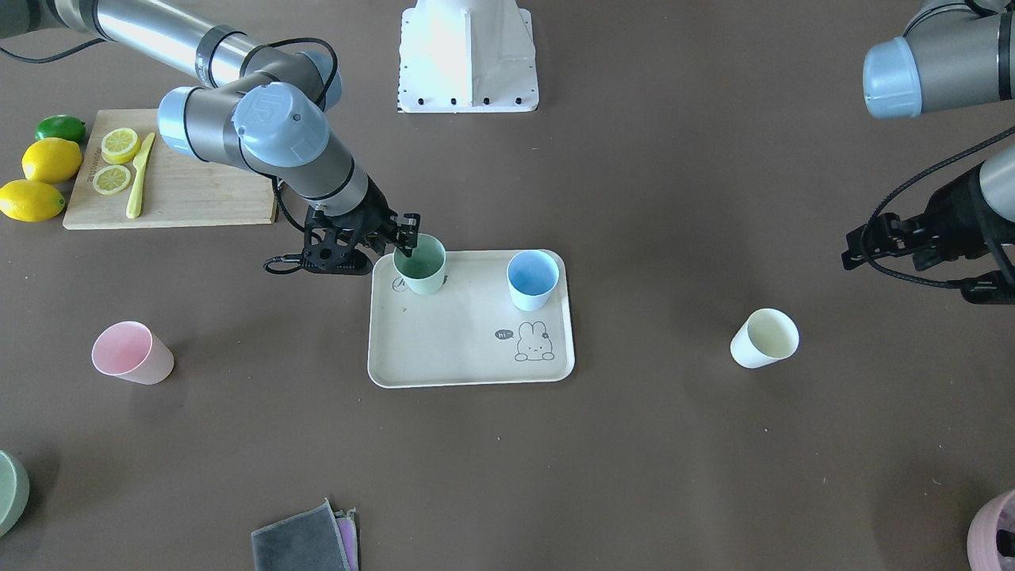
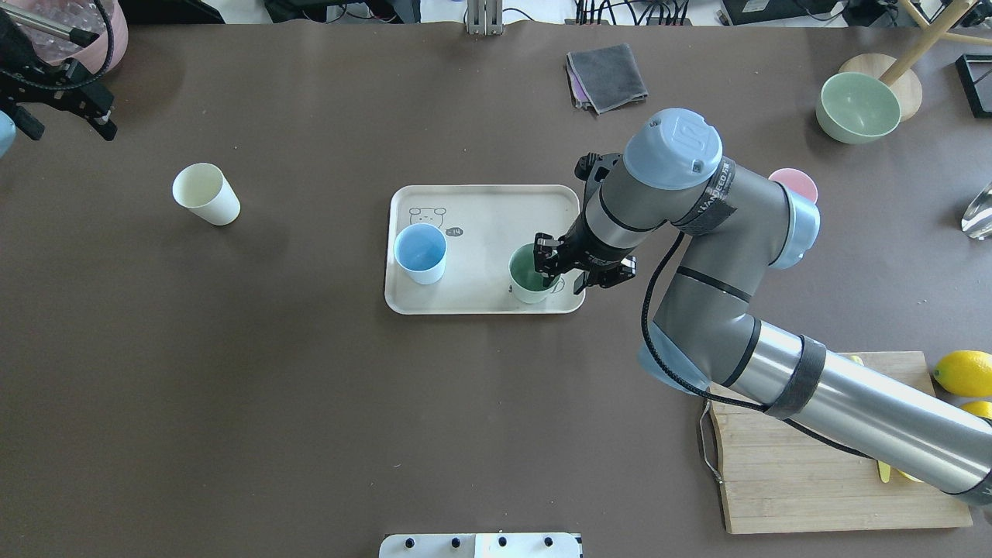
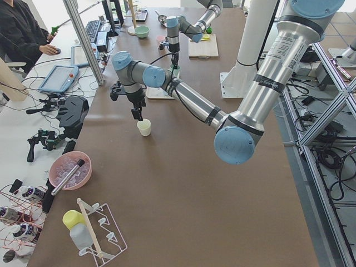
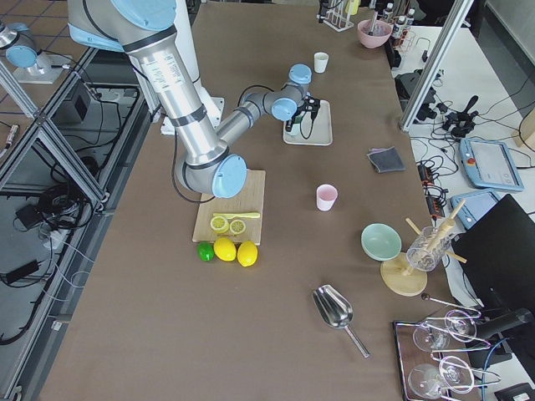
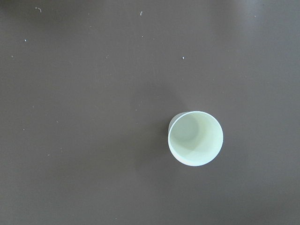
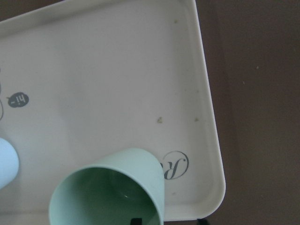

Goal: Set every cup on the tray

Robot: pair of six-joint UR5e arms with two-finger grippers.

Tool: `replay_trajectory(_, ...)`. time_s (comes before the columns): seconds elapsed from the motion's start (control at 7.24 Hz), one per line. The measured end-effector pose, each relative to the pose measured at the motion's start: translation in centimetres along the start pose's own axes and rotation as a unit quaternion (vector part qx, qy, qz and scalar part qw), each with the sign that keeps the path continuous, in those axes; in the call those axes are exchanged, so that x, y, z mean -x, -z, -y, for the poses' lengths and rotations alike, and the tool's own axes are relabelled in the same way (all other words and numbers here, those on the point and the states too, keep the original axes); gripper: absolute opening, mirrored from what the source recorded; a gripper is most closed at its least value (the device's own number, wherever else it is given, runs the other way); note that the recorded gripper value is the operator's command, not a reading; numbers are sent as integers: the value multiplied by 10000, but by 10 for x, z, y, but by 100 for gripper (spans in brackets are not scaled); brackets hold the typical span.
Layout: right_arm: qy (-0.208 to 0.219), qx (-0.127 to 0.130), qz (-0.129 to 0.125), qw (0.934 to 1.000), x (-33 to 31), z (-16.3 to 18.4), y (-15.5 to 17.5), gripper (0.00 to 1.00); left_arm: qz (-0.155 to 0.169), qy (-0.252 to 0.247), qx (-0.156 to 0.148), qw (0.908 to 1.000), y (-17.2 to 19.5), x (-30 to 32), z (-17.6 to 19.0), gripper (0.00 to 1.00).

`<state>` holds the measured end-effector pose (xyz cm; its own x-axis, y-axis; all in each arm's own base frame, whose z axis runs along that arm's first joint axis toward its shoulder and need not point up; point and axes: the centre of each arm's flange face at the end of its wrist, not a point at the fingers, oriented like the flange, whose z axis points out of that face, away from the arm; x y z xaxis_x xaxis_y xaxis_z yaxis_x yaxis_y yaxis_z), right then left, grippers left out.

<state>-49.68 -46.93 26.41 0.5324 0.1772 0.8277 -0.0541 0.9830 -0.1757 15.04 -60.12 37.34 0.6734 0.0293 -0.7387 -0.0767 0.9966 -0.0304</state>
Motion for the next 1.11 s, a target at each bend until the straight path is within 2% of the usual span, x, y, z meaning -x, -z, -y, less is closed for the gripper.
replay_trajectory(0.28,-35,-46,105,9999,0,8,20,100,7,25,6,10000,-1,4,1,97)
replay_trajectory(0.69,-252,-45,211,9994,-56,58,71,100,58,-205,106,9997,-13,25,7,97)
replay_trajectory(1.11,153,-168,98,9997,-148,86,107,100,13,-238,10,9997,-57,44,26,97)
